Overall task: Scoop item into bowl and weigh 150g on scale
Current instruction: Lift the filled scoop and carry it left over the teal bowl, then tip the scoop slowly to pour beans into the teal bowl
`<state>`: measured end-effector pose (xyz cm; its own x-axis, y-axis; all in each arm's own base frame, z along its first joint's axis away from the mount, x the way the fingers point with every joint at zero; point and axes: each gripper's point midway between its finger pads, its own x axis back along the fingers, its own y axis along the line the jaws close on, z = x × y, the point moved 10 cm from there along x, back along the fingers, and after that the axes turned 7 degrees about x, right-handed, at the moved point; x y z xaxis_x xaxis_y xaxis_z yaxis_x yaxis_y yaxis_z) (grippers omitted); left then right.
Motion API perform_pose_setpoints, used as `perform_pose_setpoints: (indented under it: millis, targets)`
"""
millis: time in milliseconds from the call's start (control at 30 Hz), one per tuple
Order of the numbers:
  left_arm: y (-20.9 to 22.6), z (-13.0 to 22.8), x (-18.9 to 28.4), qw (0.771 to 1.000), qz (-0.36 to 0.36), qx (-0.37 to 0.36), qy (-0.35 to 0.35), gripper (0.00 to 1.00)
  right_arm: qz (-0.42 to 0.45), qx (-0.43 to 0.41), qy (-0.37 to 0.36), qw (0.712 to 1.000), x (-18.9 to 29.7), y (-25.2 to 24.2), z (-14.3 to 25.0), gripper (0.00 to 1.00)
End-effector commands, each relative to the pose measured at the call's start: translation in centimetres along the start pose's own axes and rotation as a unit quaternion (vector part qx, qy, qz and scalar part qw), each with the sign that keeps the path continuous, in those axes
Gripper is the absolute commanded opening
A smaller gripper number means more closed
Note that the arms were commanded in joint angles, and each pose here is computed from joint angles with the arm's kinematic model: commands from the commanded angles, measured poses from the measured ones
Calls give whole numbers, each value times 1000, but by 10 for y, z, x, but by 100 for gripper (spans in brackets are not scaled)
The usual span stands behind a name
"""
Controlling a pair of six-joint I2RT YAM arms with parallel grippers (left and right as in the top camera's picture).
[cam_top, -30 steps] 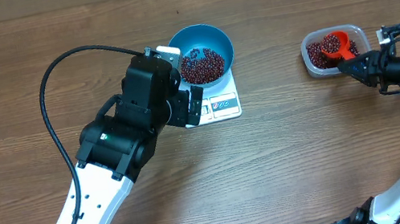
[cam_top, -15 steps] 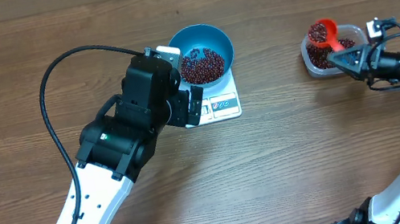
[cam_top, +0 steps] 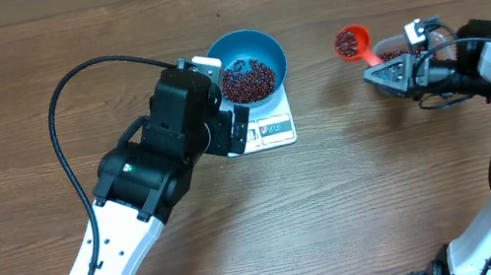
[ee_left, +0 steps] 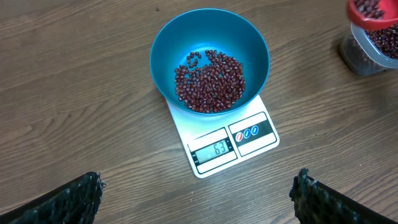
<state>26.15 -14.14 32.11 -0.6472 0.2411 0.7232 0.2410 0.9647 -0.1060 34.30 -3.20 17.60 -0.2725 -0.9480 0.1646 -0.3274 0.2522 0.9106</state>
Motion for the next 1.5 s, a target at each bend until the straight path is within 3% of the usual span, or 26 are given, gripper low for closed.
perform_pose_setpoints:
  millis: [0, 567, 900, 1167, 1467]
  targets:
    - [-1, -6, 10, 1000, 8, -7, -16, 100, -23, 17, 8, 1000, -14, 5, -3, 4]
    - [-1, -6, 10, 1000, 8, -7, -16, 100, -46, 25, 62, 997, -81, 13, -26, 4]
    - [-1, -6, 10, 1000, 8, -7, -16, 99, 2, 37, 84, 996, -119, 17, -29, 4]
    - [-1, -6, 10, 1000, 8, -7, -16, 100, 96, 111, 84, 986, -148, 13, -28, 4]
    - [-1, -6, 10, 1000, 8, -7, -16, 99, 109, 254, 95, 956, -161, 14, -28, 4]
